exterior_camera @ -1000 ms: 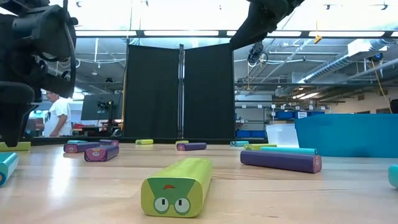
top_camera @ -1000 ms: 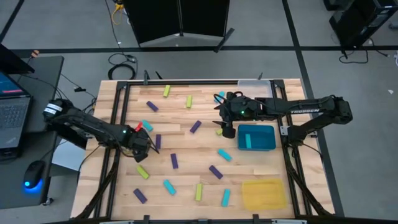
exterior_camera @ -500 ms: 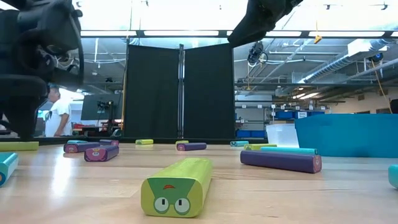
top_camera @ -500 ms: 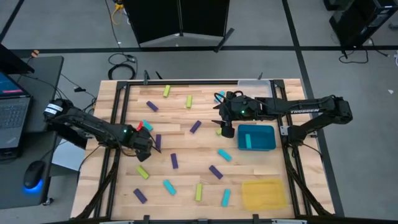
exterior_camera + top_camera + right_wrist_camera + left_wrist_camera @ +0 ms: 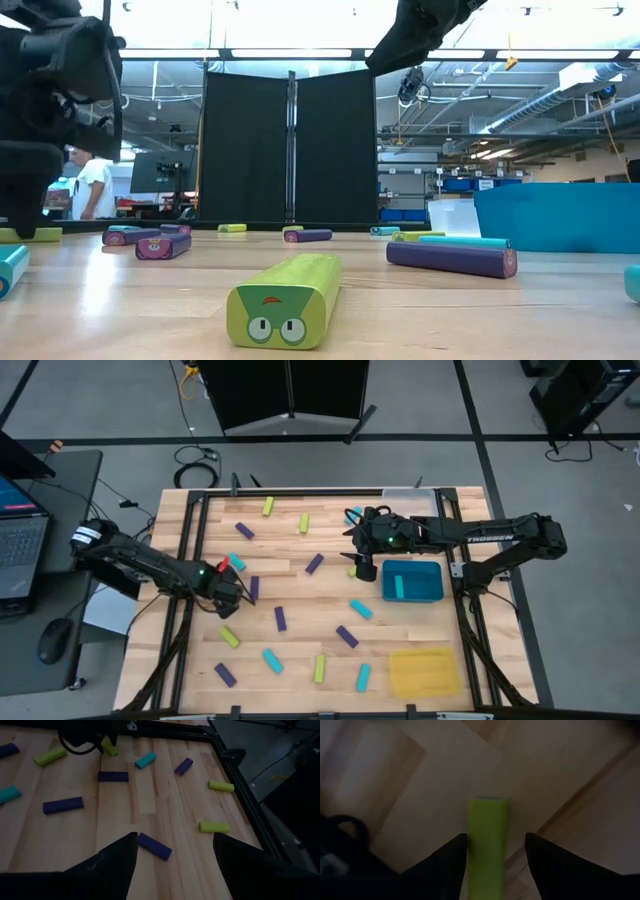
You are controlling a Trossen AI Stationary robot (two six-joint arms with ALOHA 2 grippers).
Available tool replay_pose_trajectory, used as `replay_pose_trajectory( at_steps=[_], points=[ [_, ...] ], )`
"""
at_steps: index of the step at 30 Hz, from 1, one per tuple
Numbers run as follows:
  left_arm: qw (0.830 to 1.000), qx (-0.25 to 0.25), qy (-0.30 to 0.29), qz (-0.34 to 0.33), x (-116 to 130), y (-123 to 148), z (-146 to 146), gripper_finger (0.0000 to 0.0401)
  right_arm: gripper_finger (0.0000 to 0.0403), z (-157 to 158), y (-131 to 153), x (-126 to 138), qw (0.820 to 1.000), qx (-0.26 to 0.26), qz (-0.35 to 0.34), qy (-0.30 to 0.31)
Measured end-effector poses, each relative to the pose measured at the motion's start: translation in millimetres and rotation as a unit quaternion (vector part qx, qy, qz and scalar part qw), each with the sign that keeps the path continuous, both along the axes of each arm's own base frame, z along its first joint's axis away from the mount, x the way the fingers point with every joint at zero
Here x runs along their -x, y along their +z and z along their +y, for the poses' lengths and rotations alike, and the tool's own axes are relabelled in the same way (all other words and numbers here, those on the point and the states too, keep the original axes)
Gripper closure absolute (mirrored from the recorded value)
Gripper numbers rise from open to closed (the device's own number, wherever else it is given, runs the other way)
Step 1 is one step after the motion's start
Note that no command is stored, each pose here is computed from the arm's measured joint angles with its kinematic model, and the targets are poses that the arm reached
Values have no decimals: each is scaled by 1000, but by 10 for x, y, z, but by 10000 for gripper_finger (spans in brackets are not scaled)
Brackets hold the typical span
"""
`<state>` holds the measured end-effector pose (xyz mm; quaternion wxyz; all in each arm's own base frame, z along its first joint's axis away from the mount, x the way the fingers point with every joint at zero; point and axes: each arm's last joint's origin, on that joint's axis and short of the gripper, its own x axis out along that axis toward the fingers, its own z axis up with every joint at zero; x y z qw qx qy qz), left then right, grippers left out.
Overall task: Sort blocks
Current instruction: Put the light green block into the yellow bin
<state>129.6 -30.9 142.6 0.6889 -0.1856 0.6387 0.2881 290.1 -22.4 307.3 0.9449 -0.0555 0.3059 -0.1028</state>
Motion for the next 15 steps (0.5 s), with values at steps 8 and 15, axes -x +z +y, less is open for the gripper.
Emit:
replay_pose_trajectory(
  at_steps=[8,15],
  points=[
    [1000,13,-1,-6,33,-87,3,199,135,3,0,0,1000,0,0,0],
    [1000,12,-16,-11,20,-86,0,301,135,40,18,-15,1000,4,-11,9]
  ],
)
